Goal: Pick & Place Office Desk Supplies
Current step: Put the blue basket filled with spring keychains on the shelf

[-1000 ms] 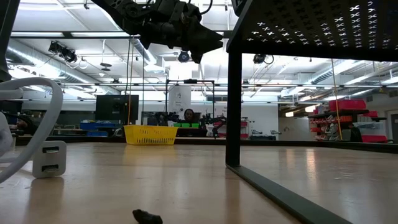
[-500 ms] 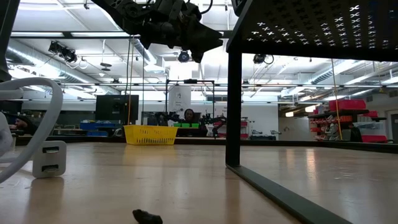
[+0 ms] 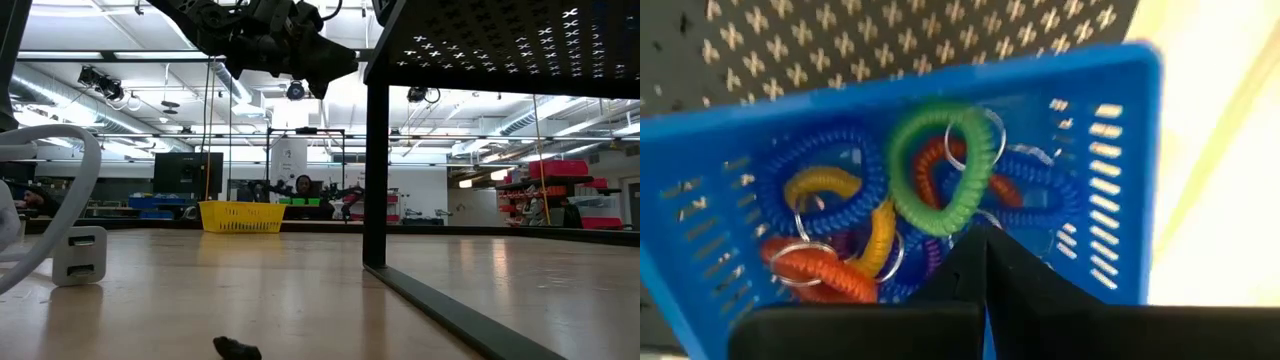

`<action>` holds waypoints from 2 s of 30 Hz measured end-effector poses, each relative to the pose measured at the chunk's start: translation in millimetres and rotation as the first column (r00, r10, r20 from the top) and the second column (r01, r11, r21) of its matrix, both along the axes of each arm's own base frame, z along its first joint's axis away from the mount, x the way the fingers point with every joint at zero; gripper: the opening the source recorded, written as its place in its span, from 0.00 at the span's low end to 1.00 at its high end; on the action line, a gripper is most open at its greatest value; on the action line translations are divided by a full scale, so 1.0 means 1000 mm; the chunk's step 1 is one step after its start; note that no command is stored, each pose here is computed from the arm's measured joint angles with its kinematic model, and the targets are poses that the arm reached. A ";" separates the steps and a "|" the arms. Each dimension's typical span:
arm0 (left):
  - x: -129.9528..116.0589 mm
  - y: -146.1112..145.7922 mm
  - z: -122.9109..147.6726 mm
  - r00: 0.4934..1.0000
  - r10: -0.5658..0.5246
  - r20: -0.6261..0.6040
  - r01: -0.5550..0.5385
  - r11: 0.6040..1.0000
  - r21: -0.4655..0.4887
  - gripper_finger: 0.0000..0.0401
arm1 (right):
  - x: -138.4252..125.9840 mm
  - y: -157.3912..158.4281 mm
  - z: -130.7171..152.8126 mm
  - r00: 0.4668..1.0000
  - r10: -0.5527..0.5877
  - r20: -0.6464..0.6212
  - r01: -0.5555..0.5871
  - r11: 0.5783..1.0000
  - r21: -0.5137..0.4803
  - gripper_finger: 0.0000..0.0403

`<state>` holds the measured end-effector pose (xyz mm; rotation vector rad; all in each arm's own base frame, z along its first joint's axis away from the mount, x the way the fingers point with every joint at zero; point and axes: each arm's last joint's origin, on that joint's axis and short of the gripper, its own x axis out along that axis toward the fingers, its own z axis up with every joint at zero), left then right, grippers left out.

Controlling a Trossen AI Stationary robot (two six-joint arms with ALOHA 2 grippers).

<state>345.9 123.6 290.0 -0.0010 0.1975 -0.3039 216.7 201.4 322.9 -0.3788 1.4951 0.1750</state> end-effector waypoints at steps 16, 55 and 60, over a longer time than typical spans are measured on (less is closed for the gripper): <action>0.000 0.000 0.000 1.000 -0.026 0.010 0.026 0.999 0.019 0.34 | 0.002 -0.005 0.001 0.992 -0.124 -0.005 0.124 0.992 0.025 0.00; 0.000 -0.001 0.001 0.999 -0.037 0.012 0.036 0.999 0.012 0.34 | 0.046 -0.081 0.025 0.901 -0.434 0.002 0.429 0.891 0.149 0.00; 0.000 -0.001 0.001 0.999 -0.038 0.014 0.038 0.999 0.018 0.34 | 0.043 -0.076 0.025 0.902 -0.429 -0.040 0.429 0.885 0.183 0.00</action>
